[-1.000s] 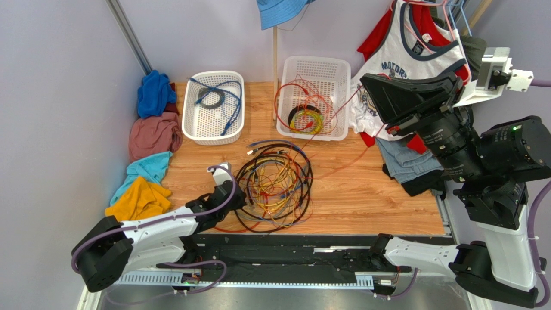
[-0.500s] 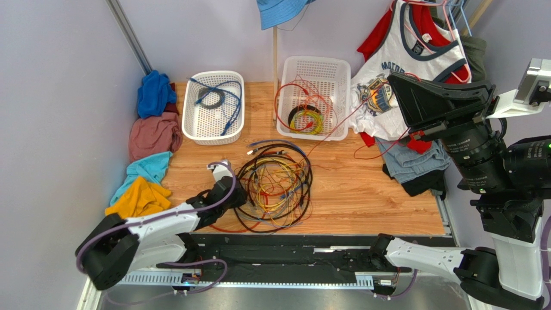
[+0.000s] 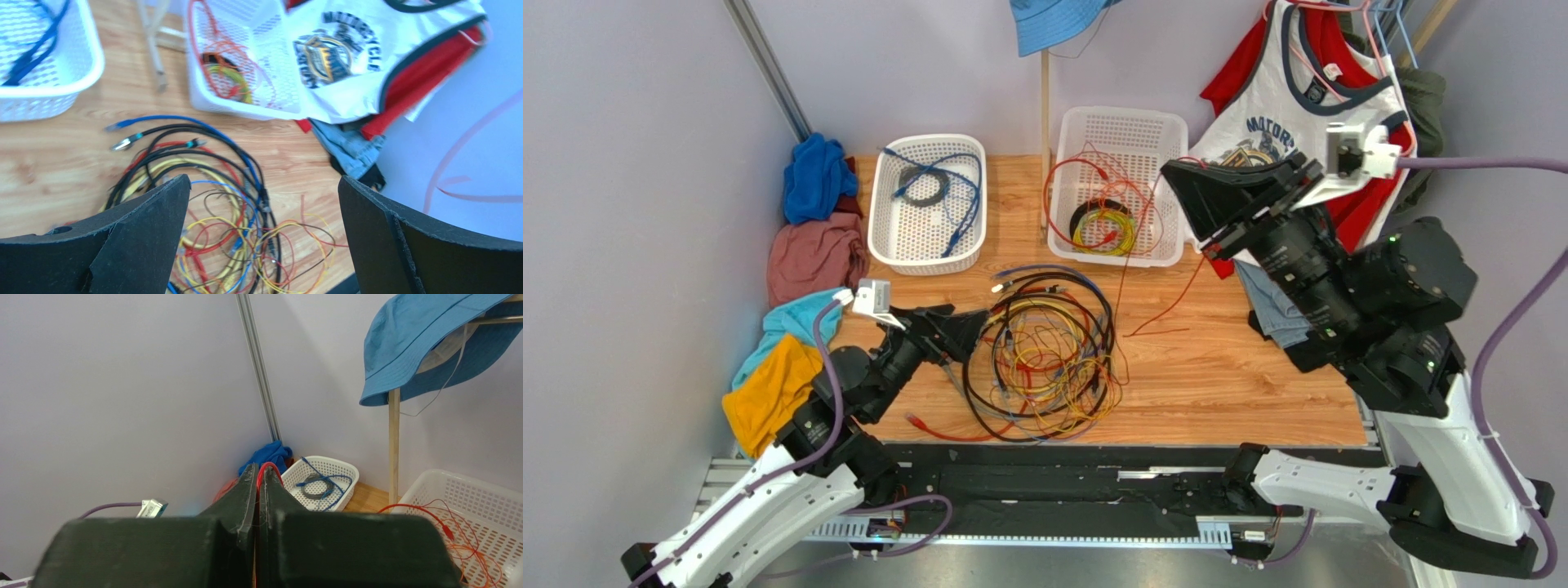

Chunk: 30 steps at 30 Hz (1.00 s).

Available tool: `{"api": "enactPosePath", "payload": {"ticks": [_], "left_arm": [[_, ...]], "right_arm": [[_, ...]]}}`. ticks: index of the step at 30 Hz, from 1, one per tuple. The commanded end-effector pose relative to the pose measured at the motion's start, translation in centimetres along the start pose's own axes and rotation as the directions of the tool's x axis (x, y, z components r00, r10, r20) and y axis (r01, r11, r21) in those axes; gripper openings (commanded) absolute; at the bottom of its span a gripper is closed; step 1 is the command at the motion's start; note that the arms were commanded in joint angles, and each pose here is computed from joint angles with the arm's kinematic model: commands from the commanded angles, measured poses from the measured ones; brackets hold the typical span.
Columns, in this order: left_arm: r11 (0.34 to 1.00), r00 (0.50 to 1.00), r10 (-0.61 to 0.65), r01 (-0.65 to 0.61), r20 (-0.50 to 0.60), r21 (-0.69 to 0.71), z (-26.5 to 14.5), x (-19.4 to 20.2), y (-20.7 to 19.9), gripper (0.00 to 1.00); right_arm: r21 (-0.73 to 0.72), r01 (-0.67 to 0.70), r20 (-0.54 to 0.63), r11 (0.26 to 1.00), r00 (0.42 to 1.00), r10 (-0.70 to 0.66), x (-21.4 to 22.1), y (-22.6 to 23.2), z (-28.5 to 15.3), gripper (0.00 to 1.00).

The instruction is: Untangle the cables

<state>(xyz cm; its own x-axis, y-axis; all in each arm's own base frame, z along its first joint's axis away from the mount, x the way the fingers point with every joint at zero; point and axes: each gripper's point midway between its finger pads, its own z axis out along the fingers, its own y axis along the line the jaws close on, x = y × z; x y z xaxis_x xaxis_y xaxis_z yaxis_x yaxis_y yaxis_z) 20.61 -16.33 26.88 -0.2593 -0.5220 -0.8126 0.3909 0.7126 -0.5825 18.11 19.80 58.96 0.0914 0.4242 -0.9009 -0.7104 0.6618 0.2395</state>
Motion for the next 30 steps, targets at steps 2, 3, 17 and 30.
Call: {"api": "enactPosePath", "payload": {"ticks": [2, 3, 17, 30], "left_arm": [[0.956, 0.997, 0.063, -0.052, -0.032, 0.288, 0.5, 0.0, -5.8, 0.99], [0.945, 0.996, 0.07, -0.048, -0.059, 0.323, 0.8, 0.8, -6.4, 0.99], [0.75, 0.972, 0.152, 0.006, -0.181, 0.661, 3.1, 6.1, -14.2, 0.99], [0.7, 0.966, 0.147, 0.052, -0.215, 0.712, 6.1, 8.0, -17.4, 0.99]], "right_arm": [[-0.03, -0.03, -0.046, 0.999, 0.999, 0.029, 2.0, 0.8, 1.6, 0.0], [-0.033, -0.032, -0.058, 0.999, 0.998, 0.03, 2.4, 0.9, 1.8, 0.0], [-0.112, -0.145, -0.19, 0.983, 0.974, 0.122, 7.2, 2.9, 3.0, 0.0], [-0.141, -0.182, -0.237, 0.973, 0.961, 0.145, 9.0, 3.4, 2.0, 0.0]]}}
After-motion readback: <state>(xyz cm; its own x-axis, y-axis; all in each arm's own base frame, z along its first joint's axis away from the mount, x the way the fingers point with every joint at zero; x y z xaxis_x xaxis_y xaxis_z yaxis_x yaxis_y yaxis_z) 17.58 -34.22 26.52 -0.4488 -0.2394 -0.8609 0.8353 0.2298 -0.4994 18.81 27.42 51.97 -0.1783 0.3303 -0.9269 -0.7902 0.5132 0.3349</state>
